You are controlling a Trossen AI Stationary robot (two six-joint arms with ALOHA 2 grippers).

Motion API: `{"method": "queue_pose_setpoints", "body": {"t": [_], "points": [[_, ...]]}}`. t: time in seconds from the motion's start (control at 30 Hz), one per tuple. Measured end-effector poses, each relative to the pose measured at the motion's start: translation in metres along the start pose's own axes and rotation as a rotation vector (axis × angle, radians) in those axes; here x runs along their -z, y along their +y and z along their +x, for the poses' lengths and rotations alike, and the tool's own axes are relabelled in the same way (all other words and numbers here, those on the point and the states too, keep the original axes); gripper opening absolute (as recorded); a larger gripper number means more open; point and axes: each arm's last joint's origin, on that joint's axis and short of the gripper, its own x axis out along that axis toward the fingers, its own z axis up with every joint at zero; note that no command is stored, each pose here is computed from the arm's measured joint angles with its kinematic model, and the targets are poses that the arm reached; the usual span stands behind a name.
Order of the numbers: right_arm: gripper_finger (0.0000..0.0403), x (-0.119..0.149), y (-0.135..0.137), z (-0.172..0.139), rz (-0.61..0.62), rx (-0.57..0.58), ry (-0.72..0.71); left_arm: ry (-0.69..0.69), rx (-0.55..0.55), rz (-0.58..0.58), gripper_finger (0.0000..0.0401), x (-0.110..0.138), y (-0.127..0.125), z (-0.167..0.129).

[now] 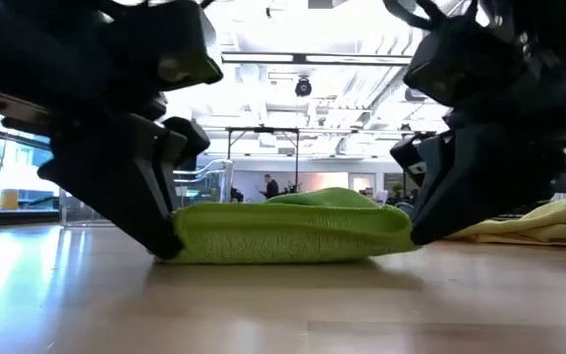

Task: Roll microfiber towels into tight, uniform cylinder then place into a basket
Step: Roll the light green towel

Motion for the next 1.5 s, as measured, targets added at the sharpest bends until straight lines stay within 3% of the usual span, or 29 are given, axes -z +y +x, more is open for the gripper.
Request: {"method": "queue_pose_setpoints", "body": {"t": [0.37,0.53,0.83,1.0,1.27,1.5], "points": [[0.0000,0.000,-0.014,0.002,0.027,-0.009,0.012,0.024,0.037,-0.042,0.0002,-0.001,0.005,0.001],[0.0000,-0.004,-0.017,0.002,0.151,-0.073,-0.009,0.021,0.065,-0.161,0.0002,-0.003,0.004,-0.003],[0.0000,-0.012,-0.015,0.002,0.491,-0.136,-0.065,-0.040,0.110,-0.336,0.0001,-0.013,0.003,-0.017],[0.0000,-0.017,-0.015,0.001,0.591,-0.156,-0.102,-0.023,0.113,-0.421,0.0001,-0.013,0.003,-0.020],[0.0000,-0.012,-0.022,0.002,0.771,0.022,-0.117,0.022,-0.026,-0.514,0.0001,-0.003,0.009,-0.019],[0.0000,-0.008,-0.028,0.005,0.781,0.067,-0.106,-0.002,-0.090,-0.518,0.0001,-0.003,0.012,-0.019]]}}
